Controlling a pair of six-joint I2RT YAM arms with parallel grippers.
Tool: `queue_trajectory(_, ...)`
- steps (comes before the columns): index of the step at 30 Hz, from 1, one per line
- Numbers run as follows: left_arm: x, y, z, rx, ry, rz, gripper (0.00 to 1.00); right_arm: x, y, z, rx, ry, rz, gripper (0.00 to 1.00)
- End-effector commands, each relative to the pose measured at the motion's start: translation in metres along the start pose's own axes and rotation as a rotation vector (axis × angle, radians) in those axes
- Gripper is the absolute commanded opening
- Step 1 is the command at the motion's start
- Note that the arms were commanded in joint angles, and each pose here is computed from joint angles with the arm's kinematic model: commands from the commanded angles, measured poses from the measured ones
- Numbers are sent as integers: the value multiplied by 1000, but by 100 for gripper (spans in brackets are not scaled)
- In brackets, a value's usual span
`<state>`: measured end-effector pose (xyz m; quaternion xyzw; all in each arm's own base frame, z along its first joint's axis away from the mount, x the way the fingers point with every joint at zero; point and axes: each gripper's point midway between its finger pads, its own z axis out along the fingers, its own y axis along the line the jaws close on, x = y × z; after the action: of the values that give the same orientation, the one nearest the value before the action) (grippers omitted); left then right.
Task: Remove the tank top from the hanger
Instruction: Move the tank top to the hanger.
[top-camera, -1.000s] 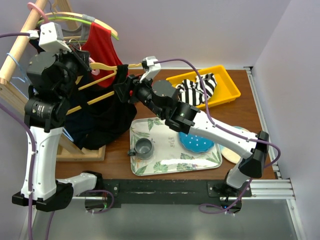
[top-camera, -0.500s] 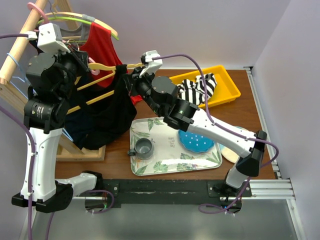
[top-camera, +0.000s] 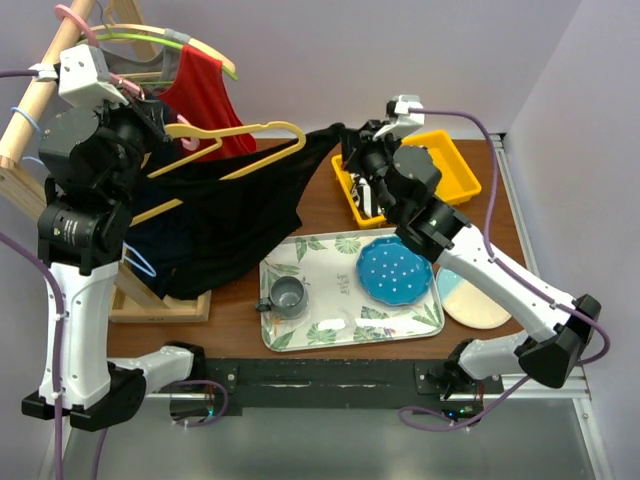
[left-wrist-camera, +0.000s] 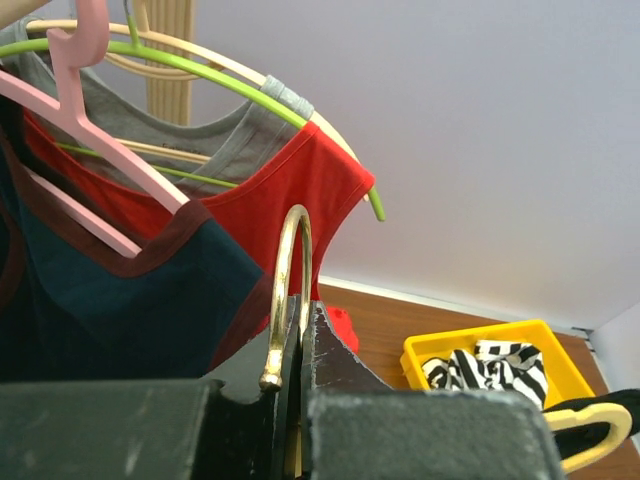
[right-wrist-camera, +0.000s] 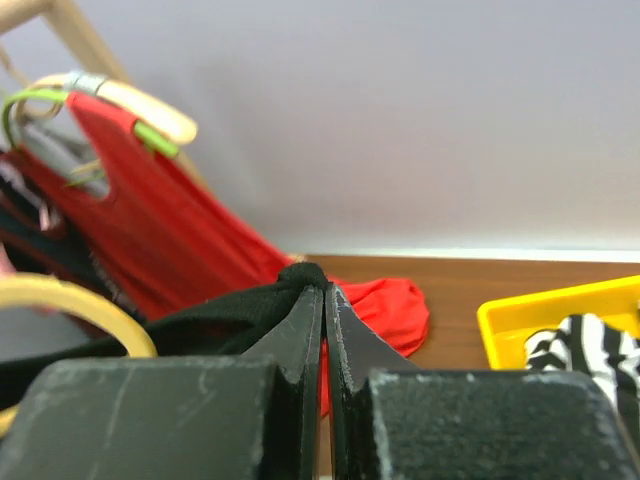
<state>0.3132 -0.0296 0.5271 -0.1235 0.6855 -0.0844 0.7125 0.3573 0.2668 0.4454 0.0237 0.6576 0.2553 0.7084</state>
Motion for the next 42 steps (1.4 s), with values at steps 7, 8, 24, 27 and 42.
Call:
queue_trajectory(7, -51, -33, -26, 170, -153, -159, 0, 59, 44, -6, -252, 105, 195, 0)
queue_trajectory(8, -53, -37, -26, 192, -160, -179, 0, 59, 49, -6, -275, 97, 208, 0)
queue_trajectory(24, -62, -51, -17, 233, -166, -250, 0, 55, 128, -82, -918, -92, 53, 86)
queue_trajectory(27, -68, -55, -22, 256, -172, -268, 0, 70, 148, -74, -941, -112, 19, 89)
queue_trajectory(42, -71, -70, -43, 360, -154, -361, 0, 119, 228, -46, -1093, -144, 189, 90)
